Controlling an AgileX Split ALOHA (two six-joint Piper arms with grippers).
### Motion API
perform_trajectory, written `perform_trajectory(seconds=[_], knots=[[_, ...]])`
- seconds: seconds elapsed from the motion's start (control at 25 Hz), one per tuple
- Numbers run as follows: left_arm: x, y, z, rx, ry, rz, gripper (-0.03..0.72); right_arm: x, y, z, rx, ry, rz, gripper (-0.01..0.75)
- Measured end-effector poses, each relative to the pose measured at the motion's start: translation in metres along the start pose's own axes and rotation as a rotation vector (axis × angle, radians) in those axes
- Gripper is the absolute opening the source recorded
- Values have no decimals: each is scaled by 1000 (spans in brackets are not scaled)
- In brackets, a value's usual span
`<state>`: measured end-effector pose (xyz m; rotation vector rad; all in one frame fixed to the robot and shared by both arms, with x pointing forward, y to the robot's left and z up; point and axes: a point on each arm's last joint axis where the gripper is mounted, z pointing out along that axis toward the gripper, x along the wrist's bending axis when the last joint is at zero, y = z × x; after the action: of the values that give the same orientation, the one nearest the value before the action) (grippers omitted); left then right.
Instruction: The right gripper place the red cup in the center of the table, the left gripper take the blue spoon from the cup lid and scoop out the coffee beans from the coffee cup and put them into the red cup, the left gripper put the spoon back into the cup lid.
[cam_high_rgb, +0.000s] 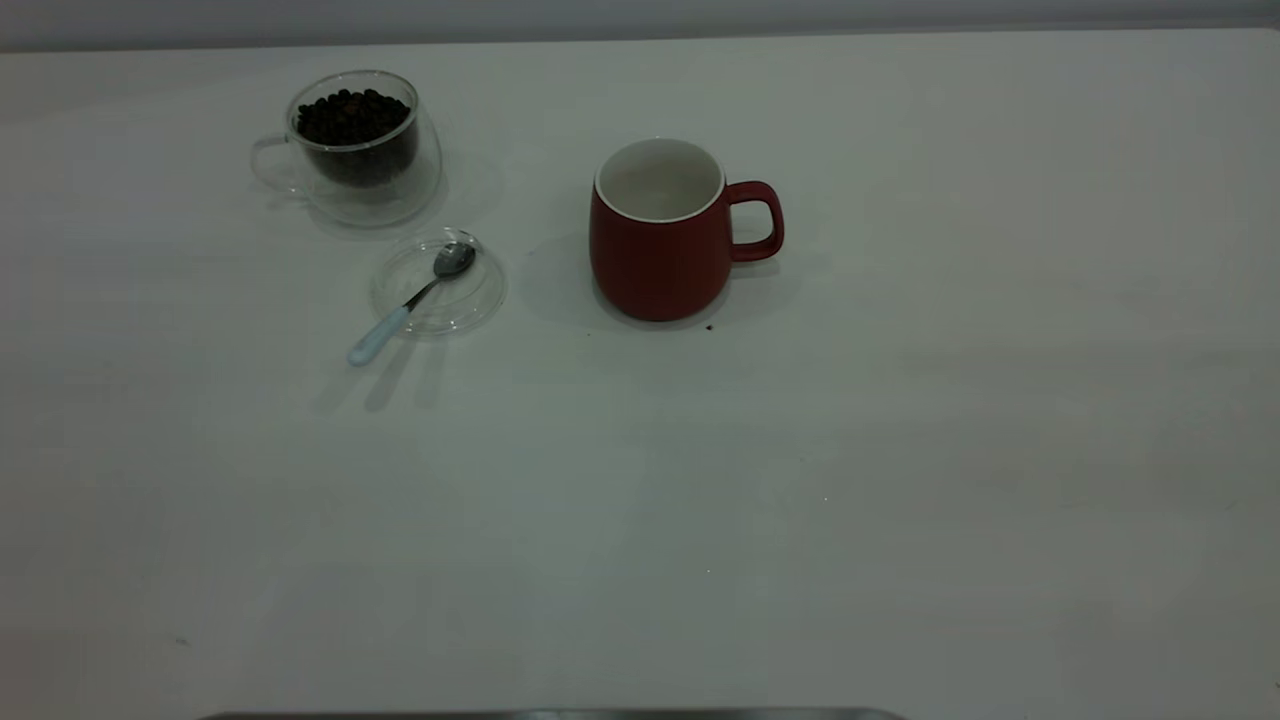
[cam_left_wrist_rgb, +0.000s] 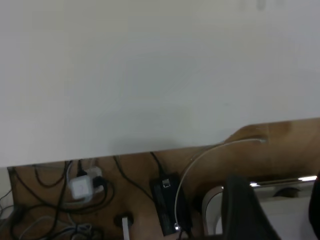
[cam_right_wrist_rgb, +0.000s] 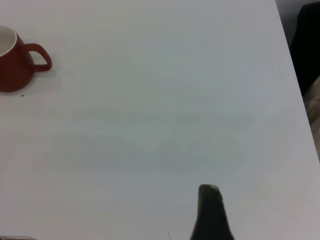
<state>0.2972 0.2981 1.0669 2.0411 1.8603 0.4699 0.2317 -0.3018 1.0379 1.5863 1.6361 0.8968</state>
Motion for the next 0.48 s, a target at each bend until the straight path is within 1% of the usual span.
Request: perform_trajectory(seconds=[0.2, 0.48], knots=[[-3, -43, 12, -93, -15, -7, 387, 0, 0, 0, 0, 0, 0, 573], [-5, -73, 0, -335, -10, -13, 387, 0, 0, 0, 0, 0, 0, 573]])
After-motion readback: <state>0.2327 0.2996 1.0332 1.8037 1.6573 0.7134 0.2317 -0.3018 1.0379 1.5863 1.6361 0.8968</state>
